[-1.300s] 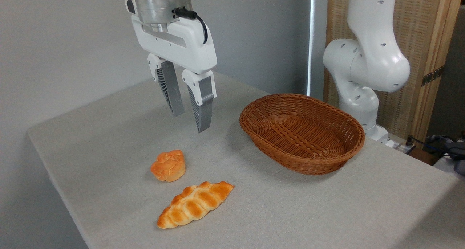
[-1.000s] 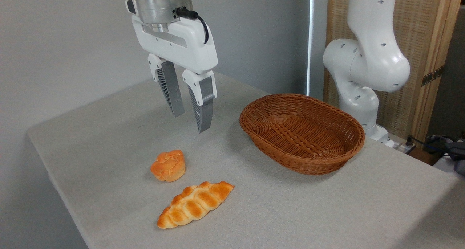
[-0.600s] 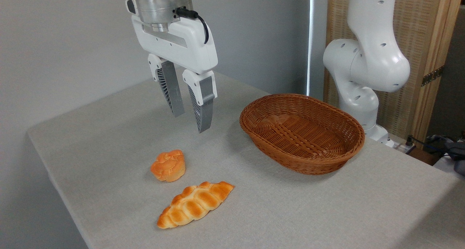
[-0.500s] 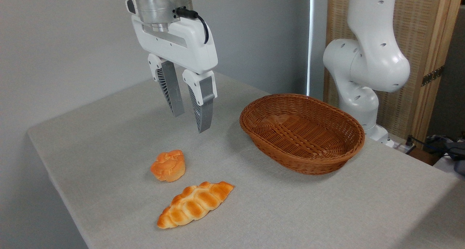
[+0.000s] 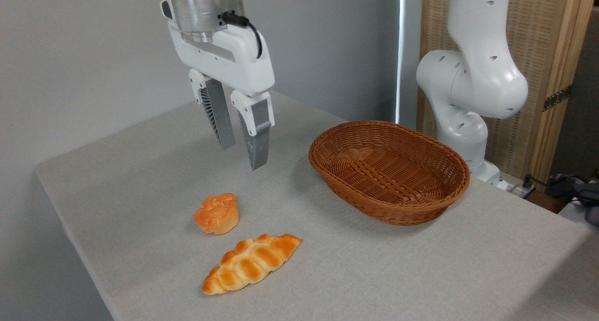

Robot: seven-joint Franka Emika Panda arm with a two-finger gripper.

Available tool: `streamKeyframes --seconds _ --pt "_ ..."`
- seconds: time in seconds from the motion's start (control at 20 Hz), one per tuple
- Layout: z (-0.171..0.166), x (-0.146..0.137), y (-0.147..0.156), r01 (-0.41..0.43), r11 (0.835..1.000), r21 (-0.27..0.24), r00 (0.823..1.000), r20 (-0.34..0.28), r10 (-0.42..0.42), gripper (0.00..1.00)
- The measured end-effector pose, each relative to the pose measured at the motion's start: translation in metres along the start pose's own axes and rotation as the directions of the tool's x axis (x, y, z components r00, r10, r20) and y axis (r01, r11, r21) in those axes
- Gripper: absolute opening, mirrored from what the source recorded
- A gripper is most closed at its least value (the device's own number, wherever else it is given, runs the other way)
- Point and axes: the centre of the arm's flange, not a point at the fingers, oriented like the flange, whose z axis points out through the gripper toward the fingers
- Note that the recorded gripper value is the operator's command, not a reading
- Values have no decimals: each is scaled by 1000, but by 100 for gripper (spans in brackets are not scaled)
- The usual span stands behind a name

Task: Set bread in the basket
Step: 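Lower the open gripper down onto the small round orange bun, then close the gripper on the round bun and lift it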

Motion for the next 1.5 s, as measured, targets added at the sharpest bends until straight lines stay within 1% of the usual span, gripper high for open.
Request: streamKeyframes --seconds 0.2,0.4,0.55,0.8,1.0,1.3,1.5 --pt "24 32 20 -63 998 -12 998 9 63 100" --pt "56 64 26 -94 995 -30 995 -26 93 100" --pt "73 77 27 -106 994 -42 994 -29 105 100" --pt "110 98 39 -143 986 -84 990 1 144 100" --pt "130 109 45 -160 982 -105 987 13 162 100" --pt "146 113 48 -169 981 -94 986 0 169 100" --pt "155 112 50 -174 981 -90 985 8 175 100"
